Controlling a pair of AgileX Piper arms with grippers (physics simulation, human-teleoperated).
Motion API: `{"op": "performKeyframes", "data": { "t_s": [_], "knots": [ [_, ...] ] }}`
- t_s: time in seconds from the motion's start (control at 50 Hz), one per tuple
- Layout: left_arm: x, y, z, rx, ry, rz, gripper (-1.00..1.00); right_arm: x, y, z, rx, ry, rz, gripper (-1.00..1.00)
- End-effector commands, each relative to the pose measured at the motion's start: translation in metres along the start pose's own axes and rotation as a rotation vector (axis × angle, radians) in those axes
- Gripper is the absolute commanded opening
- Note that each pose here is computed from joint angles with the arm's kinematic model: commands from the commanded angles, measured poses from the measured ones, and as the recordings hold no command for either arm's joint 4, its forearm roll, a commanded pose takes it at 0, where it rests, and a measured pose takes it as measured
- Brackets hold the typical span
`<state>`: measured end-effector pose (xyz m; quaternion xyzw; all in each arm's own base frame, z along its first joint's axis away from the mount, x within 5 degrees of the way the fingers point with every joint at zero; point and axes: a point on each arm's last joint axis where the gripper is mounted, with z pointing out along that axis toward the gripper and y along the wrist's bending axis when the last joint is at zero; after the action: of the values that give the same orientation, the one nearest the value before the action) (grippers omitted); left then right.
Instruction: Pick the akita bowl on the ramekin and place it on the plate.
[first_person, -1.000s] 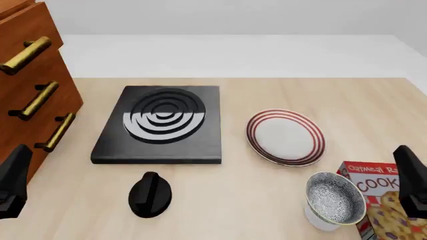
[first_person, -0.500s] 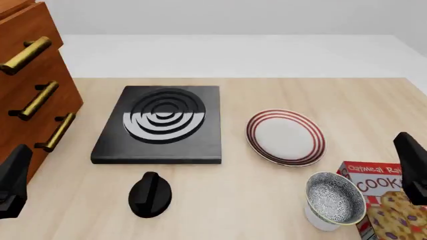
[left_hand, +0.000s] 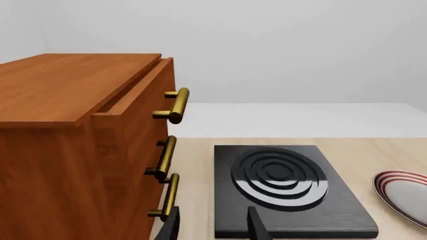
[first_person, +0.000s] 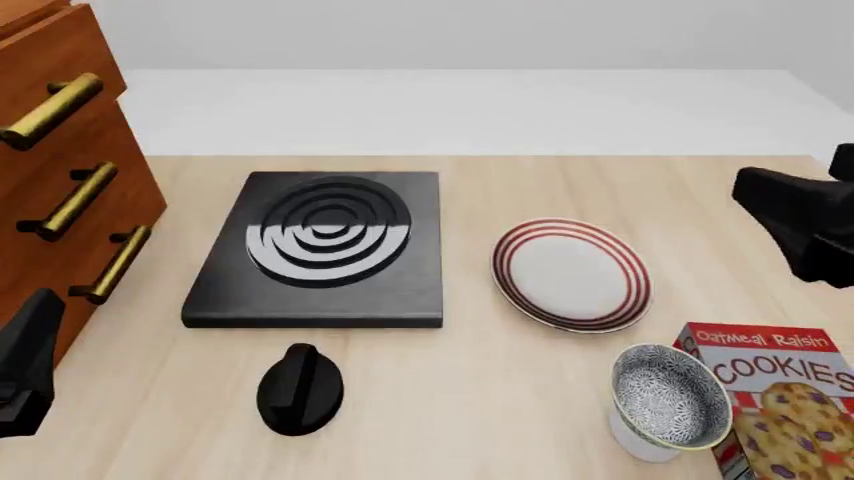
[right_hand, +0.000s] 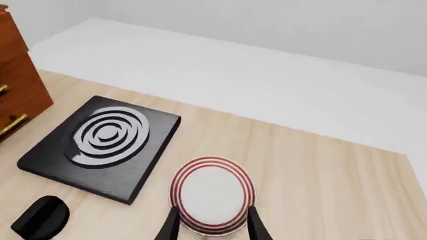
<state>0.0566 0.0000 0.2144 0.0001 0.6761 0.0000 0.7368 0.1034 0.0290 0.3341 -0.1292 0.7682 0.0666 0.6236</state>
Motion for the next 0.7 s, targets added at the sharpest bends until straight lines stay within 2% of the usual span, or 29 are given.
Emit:
{"op": "performKeyframes", "data": {
  "t_s": [0.02,0.08,0.12,0.2,0.32,0.44,0.58,0.7],
  "knots": [
    [0.000,0.000,0.000,0.000,0.000,0.000,1.00,-0.013,0.013,0.020,-0.107,0.175,0.018,1.00],
    [0.000,0.000,0.000,0.000,0.000,0.000,1.00,-0.012,0.013,0.017,-0.109,0.196,0.004,1.00],
    [0.000,0.000,0.000,0.000,0.000,0.000,1.00,-0.008,0.014,0.019,-0.116,0.236,0.027,1.00],
    [0.000,0.000,0.000,0.000,0.000,0.000,1.00,-0.003,0.016,0.018,-0.125,0.270,0.024,1.00],
    [0.000,0.000,0.000,0.000,0.000,0.000,1.00,0.004,0.017,0.017,-0.135,0.303,0.016,1.00],
    [0.000,0.000,0.000,0.000,0.000,0.000,1.00,0.011,0.024,0.019,-0.176,0.345,0.029,1.00],
    [0.000,0.000,0.000,0.000,0.000,0.000,1.00,0.024,0.027,0.021,-0.188,0.399,0.040,1.00],
    [0.000,0.000,0.000,0.000,0.000,0.000,1.00,0.032,0.028,0.021,-0.196,0.430,0.025,1.00]
  ]
}}
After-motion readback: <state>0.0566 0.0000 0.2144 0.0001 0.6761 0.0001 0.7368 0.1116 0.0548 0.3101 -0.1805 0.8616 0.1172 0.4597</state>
